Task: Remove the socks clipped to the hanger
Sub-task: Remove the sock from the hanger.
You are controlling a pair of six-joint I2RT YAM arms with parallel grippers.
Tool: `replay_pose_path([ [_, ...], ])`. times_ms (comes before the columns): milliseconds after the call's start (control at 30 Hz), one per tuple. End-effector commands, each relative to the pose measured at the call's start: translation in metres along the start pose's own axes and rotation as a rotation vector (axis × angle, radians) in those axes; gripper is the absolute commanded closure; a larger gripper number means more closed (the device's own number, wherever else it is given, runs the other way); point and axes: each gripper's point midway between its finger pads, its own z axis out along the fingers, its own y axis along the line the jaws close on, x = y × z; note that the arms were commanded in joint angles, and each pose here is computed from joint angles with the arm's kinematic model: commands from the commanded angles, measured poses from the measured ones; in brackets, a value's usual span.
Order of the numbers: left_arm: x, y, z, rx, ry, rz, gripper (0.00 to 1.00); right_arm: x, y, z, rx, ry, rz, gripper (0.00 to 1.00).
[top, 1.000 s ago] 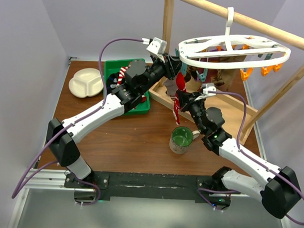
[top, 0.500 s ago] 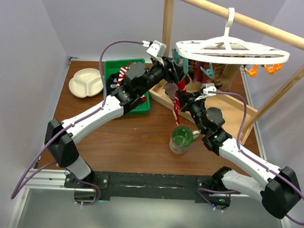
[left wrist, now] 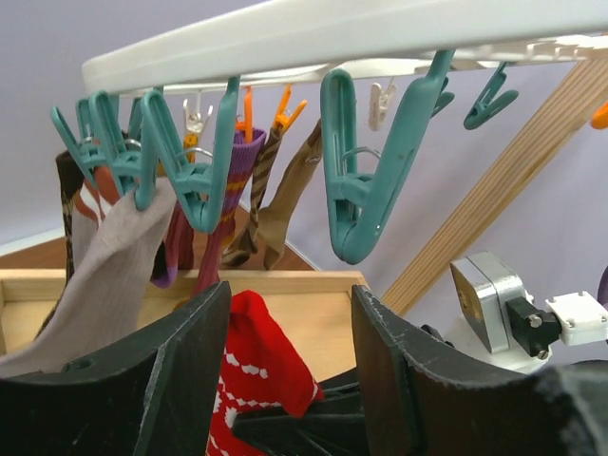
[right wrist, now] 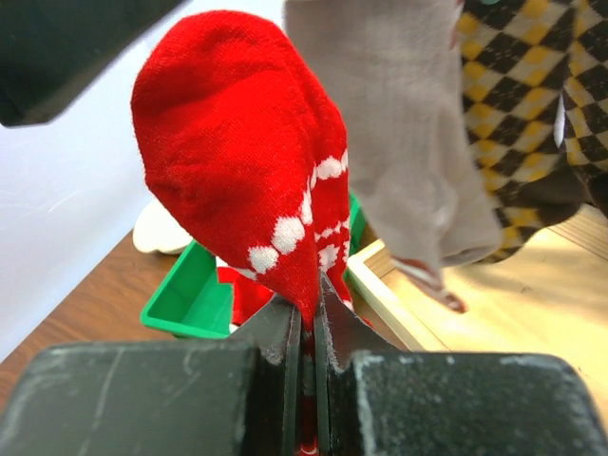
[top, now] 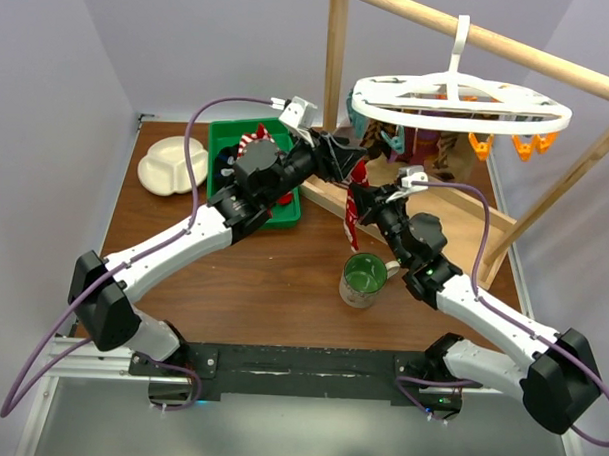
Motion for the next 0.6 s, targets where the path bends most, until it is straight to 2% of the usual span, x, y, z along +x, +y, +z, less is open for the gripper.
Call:
replay_pose_path([
  [0, 0.002, -0.005, 0.001, 0.017, 0.014, -0.047, 0.42, -0.015, 0.008, 0.006, -0.029, -0.028, -0.003, 1.00],
  [467, 0.028, 0.004, 0.009, -0.029, 0.080, -0.057, 0.52, -0.020, 0.015, 0.009, -0.051, -0.028, 0.000, 1.00],
  [500, 0.028, 0.003, 0.009, -0.024, 0.083, -0.058, 0.53, -0.020, 0.014, 0.010, -0.048, -0.029, -0.001, 1.00],
  [567, 0.030, 0.002, 0.009, -0.015, 0.083, -0.058, 0.63, -0.021, 0.016, 0.011, -0.054, -0.031, 0.001, 1.00],
])
